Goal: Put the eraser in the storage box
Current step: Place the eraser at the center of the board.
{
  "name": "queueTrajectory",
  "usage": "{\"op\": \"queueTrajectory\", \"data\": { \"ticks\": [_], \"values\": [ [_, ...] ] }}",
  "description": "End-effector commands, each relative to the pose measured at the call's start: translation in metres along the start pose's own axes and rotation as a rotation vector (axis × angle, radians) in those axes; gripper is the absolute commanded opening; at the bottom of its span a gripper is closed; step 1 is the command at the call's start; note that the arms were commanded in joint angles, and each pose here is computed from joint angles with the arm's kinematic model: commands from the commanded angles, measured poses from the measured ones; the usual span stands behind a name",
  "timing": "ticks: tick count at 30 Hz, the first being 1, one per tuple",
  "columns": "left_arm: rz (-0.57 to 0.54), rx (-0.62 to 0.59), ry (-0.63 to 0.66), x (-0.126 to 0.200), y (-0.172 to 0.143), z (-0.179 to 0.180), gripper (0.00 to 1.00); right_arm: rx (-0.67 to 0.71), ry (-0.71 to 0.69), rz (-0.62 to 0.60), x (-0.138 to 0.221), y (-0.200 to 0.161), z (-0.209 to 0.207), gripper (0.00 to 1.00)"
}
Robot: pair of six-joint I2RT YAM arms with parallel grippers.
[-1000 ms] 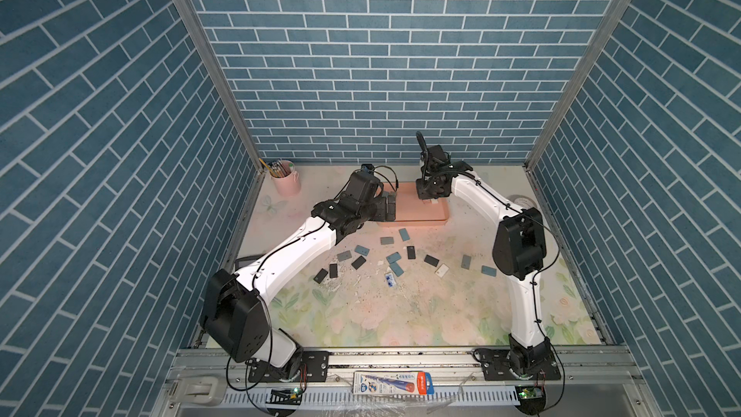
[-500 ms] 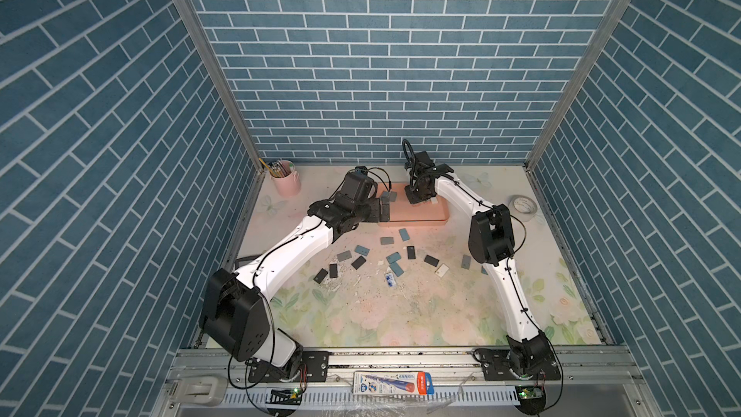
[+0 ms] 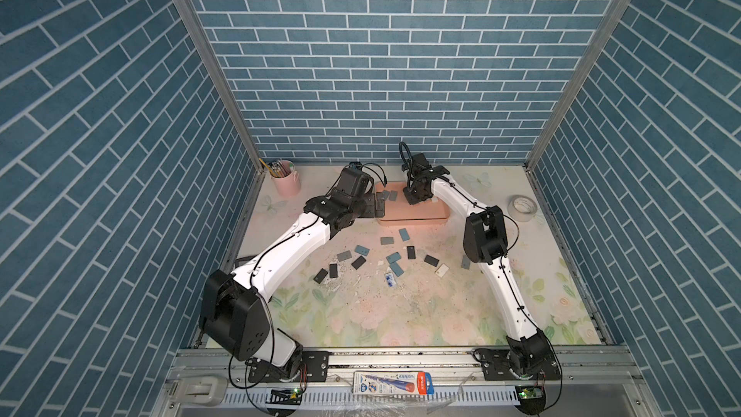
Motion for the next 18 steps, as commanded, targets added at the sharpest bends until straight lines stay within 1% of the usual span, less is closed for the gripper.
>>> {"op": "queueTrajectory", "data": {
  "ticks": [1,7,18],
  "values": [
    [-0.014,-0.017,0.001,0.009,0.001,0.004,0.99,0.039,-0.029,0.063,-0.012,-0.012,-0.008,0.24],
    [-0.004,-0.014,-0.010,0.005,-0.002,0.003,1.00,0.044,-0.046,0.061,-0.009,-0.012,-0.012,0.24],
    [0.003,-0.014,-0.028,0.002,-0.004,0.002,0.99,0.028,-0.063,0.018,0.007,-0.004,-0.023,0.24]
  ]
}}
Point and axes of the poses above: each gripper's point midway between its finger pads, its own x axis back along the fingers, its own z axis along the line the jaws close on, y = z × x, the point moved 9 cm from there along x, back along the fingers, and after that the axes turned 14 degrees about x, right-handed, at the moved point
